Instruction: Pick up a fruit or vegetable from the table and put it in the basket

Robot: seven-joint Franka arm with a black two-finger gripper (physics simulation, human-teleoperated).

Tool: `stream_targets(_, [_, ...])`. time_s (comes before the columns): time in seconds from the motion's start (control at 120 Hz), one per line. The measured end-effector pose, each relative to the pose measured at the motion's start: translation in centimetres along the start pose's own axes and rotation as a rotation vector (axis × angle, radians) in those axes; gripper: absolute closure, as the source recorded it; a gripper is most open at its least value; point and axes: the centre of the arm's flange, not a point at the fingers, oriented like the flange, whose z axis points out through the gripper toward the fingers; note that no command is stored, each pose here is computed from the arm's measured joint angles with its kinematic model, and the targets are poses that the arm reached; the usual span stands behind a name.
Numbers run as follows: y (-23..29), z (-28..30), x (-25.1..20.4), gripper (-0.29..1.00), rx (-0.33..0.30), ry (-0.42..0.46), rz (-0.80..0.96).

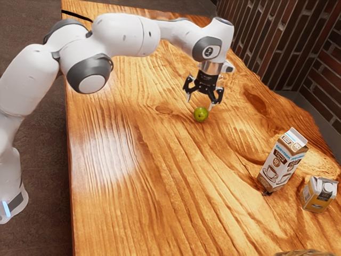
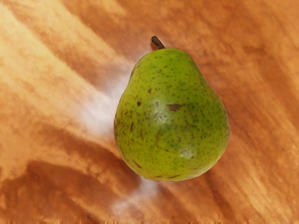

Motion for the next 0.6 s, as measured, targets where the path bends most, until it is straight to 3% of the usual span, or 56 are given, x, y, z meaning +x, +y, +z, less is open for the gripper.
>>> stream_targets(0.6, [0.4, 1.7, 0.2, 0.0, 0.017, -0.004, -0.037])
